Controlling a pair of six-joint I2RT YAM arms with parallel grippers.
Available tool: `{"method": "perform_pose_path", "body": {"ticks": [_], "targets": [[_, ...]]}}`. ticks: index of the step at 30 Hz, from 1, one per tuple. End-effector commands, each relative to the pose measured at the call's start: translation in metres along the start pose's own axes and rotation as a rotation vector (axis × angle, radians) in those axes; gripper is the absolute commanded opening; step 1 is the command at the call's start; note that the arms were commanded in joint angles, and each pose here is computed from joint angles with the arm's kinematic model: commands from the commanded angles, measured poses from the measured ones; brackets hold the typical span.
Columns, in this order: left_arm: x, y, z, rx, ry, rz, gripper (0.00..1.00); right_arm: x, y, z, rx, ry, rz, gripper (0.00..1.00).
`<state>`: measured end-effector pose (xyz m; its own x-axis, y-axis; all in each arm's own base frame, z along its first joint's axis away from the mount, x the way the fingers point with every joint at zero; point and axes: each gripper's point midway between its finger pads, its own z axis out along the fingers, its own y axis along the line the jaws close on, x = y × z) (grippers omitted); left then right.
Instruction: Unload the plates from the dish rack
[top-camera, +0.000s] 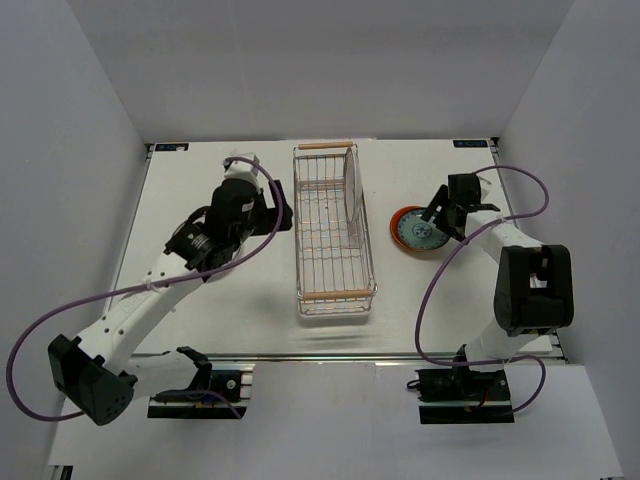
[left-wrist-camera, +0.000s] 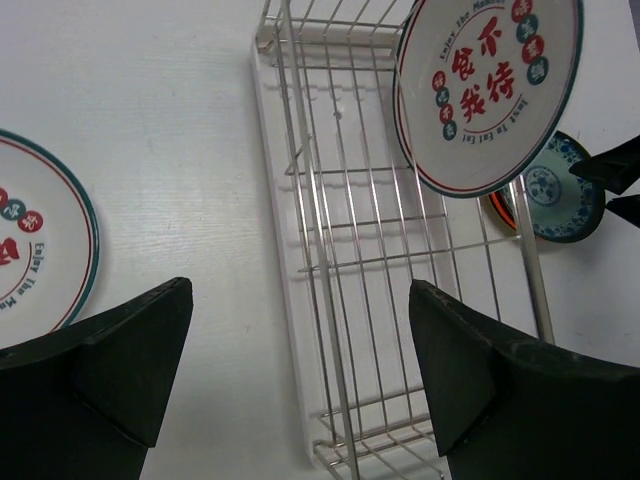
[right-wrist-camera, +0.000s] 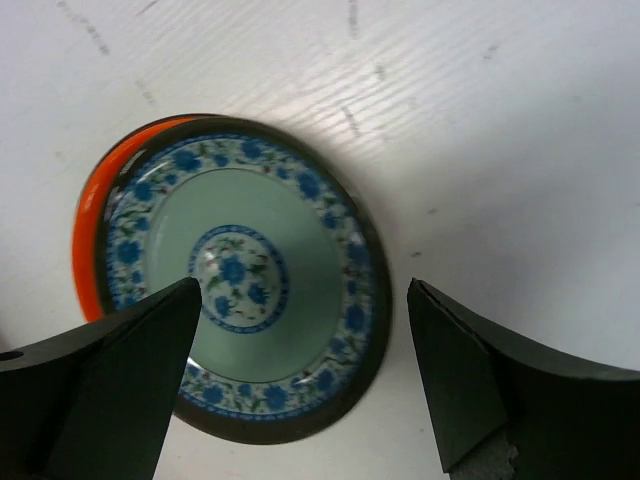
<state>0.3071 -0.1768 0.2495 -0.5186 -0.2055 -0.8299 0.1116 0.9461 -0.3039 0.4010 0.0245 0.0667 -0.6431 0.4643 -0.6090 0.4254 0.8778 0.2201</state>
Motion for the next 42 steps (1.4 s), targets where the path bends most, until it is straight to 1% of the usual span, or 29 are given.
{"method": "perform_pose_path", "body": {"ticks": [1, 3, 4, 6, 7, 9, 10, 11, 12, 13, 14, 16, 17, 19, 20, 22, 23, 27, 28, 29, 31, 32, 35, 36, 37, 38, 42], "targets": [[-0.044, -0.027, -0.001, 0.072, -0.075, 0.029, 0.98, -0.018, -0.022, -0.008, 0.149, -0.042, 0.02, 0.89], [-0.05, -0.035, 0.009, 0.083, -0.069, 0.061, 0.98, -0.014, -0.021, -0.005, 0.137, -0.026, 0.014, 0.89], [-0.064, -0.05, 0.006, 0.136, -0.09, 0.062, 0.98, -0.012, -0.016, -0.004, 0.101, -0.015, 0.011, 0.89], [-0.064, -0.062, 0.017, 0.176, -0.073, 0.083, 0.98, -0.015, -0.005, -0.005, 0.039, -0.034, -0.007, 0.89], [-0.072, -0.074, 0.018, 0.227, -0.088, 0.084, 0.98, -0.009, 0.001, -0.005, -0.007, -0.014, -0.012, 0.89], [-0.072, -0.086, 0.026, 0.268, -0.075, 0.101, 0.98, -0.01, 0.009, -0.009, -0.068, -0.02, -0.03, 0.89], [-0.066, -0.091, 0.04, 0.277, -0.047, 0.109, 0.98, -0.009, 0.016, -0.01, -0.11, -0.019, -0.031, 0.89], [-0.074, -0.102, 0.04, 0.314, -0.052, 0.115, 0.98, -0.01, 0.017, -0.012, -0.124, -0.022, -0.029, 0.89], [-0.072, -0.11, 0.045, 0.331, -0.041, 0.122, 0.98, -0.012, 0.019, -0.016, -0.134, -0.034, -0.028, 0.89], [-0.061, -0.116, 0.06, 0.349, 0.007, 0.131, 0.98, -0.013, 0.017, -0.017, -0.132, -0.037, -0.024, 0.89], [-0.071, -0.129, 0.06, 0.395, -0.005, 0.134, 0.98, -0.012, 0.017, -0.019, -0.126, -0.038, -0.023, 0.89], [-0.07, -0.141, 0.07, 0.433, 0.017, 0.138, 0.98, -0.02, 0.007, -0.022, -0.085, -0.065, 0.001, 0.89], [-0.07, -0.15, 0.082, 0.449, 0.034, 0.133, 0.98, -0.018, 0.004, -0.024, -0.062, -0.059, 0.021, 0.89], [-0.067, -0.155, 0.095, 0.45, 0.056, 0.13, 0.98, -0.022, -0.007, -0.027, -0.018, -0.079, 0.05, 0.89], [-0.057, -0.156, 0.11, 0.446, 0.088, 0.125, 0.98, -0.02, -0.01, -0.028, -0.011, -0.077, 0.053, 0.89], [-0.059, -0.166, 0.117, 0.473, 0.097, 0.114, 0.98, -0.02, -0.013, -0.03, -0.007, -0.079, 0.067, 0.89], [-0.049, -0.167, 0.129, 0.471, 0.126, 0.107, 0.98, -0.02, -0.012, -0.032, -0.012, -0.074, 0.068, 0.89], [-0.046, -0.176, 0.144, 0.489, 0.134, 0.079, 0.97, -0.019, -0.012, -0.032, -0.024, -0.059, 0.069, 0.89], [-0.044, -0.176, 0.146, 0.489, 0.139, 0.068, 0.95, -0.017, -0.009, -0.032, -0.03, -0.054, 0.062, 0.89], [-0.043, -0.177, 0.148, 0.491, 0.142, 0.061, 0.92, -0.016, -0.011, -0.03, -0.028, -0.051, 0.056, 0.89], [-0.045, -0.182, 0.148, 0.51, 0.136, 0.037, 0.9, -0.014, -0.007, -0.029, -0.043, -0.043, 0.051, 0.89], [-0.048, -0.185, 0.148, 0.523, 0.12, 0.03, 0.86, -0.012, -0.007, -0.026, -0.047, -0.03, 0.047, 0.89], [-0.049, -0.186, 0.15, 0.525, 0.122, 0.017, 0.79, -0.01, -0.009, -0.023, -0.034, -0.016, 0.046, 0.89], [-0.046, -0.186, 0.153, 0.522, 0.129, 0.016, 0.73, -0.009, -0.01, -0.022, -0.027, -0.015, 0.045, 0.89], [-0.047, -0.187, 0.153, 0.526, 0.13, 0.014, 0.71, -0.01, -0.011, -0.023, -0.024, -0.017, 0.045, 0.89], [-0.045, -0.188, 0.154, 0.53, 0.134, 0.013, 0.65, -0.009, -0.011, -0.022, -0.022, -0.018, 0.044, 0.89], [-0.042, -0.19, 0.157, 0.536, 0.151, -0.001, 0.59, -0.009, -0.012, -0.022, -0.023, -0.021, 0.044, 0.89]]}}
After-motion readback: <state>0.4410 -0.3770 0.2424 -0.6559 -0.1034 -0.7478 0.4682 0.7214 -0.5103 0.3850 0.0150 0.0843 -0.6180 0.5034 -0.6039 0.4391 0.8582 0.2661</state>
